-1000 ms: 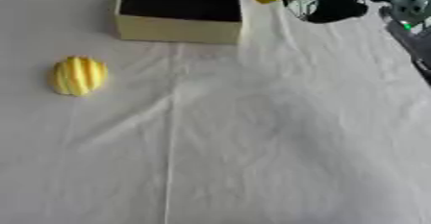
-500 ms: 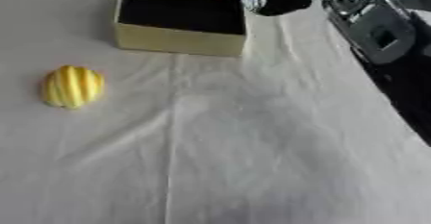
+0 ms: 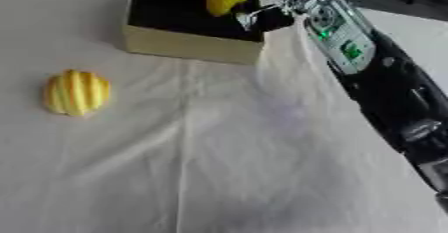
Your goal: Pick up objects on the table and place them in the box.
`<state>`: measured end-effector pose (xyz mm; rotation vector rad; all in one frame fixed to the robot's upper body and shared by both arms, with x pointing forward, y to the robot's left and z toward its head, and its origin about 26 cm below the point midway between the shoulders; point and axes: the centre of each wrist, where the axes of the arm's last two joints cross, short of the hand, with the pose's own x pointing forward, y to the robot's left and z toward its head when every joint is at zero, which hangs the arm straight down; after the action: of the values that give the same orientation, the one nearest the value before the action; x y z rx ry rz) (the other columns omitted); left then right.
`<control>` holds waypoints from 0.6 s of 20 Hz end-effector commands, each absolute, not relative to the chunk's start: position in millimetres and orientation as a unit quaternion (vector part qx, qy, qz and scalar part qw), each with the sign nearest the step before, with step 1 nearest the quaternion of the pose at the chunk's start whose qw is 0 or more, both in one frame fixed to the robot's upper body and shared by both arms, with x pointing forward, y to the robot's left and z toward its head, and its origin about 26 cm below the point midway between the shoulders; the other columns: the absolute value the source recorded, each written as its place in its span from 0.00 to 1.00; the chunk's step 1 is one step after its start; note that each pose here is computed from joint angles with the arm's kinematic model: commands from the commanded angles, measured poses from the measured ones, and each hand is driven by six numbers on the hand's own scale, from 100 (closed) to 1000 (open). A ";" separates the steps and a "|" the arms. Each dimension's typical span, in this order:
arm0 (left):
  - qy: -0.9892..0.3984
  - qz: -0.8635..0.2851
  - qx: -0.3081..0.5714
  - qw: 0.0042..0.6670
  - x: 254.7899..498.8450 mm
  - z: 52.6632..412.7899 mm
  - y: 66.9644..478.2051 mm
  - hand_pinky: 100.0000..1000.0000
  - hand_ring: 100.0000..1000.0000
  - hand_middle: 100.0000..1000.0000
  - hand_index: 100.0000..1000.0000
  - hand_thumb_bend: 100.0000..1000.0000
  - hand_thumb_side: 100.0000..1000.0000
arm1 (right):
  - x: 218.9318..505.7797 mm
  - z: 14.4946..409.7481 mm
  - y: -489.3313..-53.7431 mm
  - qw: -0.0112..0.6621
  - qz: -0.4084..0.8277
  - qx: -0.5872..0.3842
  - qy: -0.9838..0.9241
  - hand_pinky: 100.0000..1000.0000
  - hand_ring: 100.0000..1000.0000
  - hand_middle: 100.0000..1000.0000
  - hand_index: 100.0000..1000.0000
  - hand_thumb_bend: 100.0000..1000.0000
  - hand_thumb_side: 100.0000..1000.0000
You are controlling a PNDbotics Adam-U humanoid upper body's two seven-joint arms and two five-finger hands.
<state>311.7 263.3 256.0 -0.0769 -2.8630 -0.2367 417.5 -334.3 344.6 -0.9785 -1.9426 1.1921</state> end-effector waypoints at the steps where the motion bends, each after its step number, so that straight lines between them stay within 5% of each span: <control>1: -0.988 -0.085 -0.030 0.122 307.9 263.1 263.0 0.81 0.78 0.72 0.82 0.00 0.57 | 413.7 357.0 -338.9 0.303 0.472 -0.398 -0.726 0.84 0.80 0.60 0.78 0.00 0.00; 4: -0.988 -0.083 -0.033 0.122 308.1 263.5 262.0 0.81 0.78 0.72 0.82 0.00 0.57 | 415.0 356.3 -339.6 0.298 0.494 -0.413 -0.704 0.88 0.90 0.75 0.88 0.00 0.00; 10: -0.987 -0.082 -0.036 0.131 308.0 261.2 261.7 0.81 0.78 0.72 0.82 0.00 0.58 | 414.0 363.0 -339.5 0.278 0.490 -0.423 -0.710 0.93 0.94 0.75 0.92 0.00 0.24; 12: -0.987 -0.082 -0.037 0.133 308.0 261.2 261.6 0.81 0.78 0.72 0.82 0.00 0.58 | 412.7 366.1 -338.3 0.269 0.481 -0.417 -0.723 0.94 0.94 0.75 0.93 0.00 0.20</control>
<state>311.9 261.9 255.0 -0.1002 -2.8446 -0.2266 419.5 -334.0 349.1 -1.0832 -1.9077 1.3152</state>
